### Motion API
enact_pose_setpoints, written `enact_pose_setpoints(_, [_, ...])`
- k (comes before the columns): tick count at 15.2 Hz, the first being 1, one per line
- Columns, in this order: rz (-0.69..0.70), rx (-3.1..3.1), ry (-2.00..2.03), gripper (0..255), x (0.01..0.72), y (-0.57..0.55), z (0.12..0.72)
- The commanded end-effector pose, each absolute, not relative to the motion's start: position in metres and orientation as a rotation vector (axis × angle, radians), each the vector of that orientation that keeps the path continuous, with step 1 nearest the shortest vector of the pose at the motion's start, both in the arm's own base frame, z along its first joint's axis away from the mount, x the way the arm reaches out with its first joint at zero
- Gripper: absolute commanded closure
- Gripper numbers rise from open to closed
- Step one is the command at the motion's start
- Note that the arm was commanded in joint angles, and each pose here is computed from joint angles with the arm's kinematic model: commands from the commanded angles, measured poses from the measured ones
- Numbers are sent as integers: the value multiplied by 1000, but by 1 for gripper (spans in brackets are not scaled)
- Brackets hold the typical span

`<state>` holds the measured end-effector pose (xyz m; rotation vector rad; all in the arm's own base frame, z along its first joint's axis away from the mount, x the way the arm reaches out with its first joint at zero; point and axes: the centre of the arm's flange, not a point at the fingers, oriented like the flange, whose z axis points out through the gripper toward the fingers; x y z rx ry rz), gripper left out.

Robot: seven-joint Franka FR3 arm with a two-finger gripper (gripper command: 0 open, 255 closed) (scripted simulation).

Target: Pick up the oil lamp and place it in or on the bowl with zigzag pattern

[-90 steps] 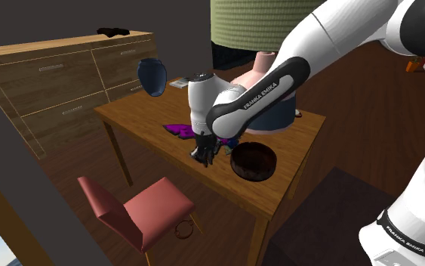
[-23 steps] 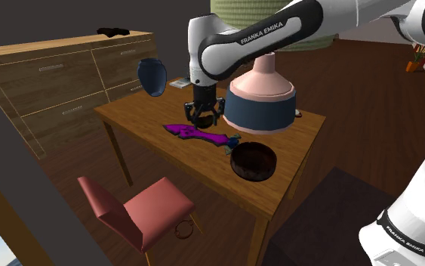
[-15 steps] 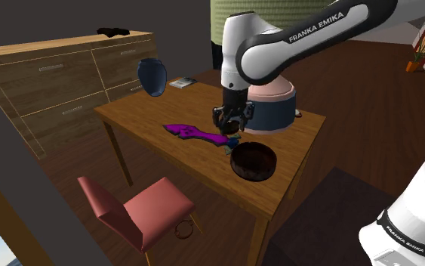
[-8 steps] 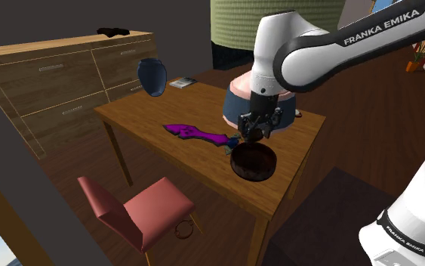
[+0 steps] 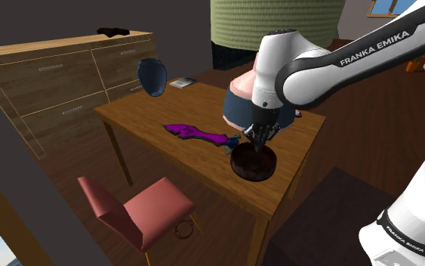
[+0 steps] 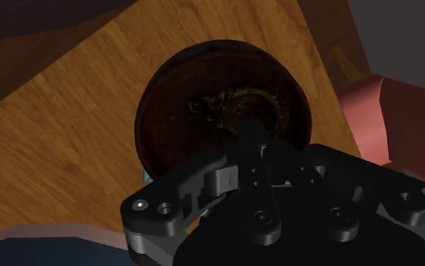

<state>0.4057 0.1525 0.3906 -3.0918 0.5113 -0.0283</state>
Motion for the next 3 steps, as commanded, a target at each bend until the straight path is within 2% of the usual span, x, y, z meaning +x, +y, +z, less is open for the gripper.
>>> enact_pose_setpoints(1, [-29, -3092, 511, 0, 406, 153, 391])
enact_pose_setpoints(3, [108, -2984, -147, 0, 428, 114, 369])
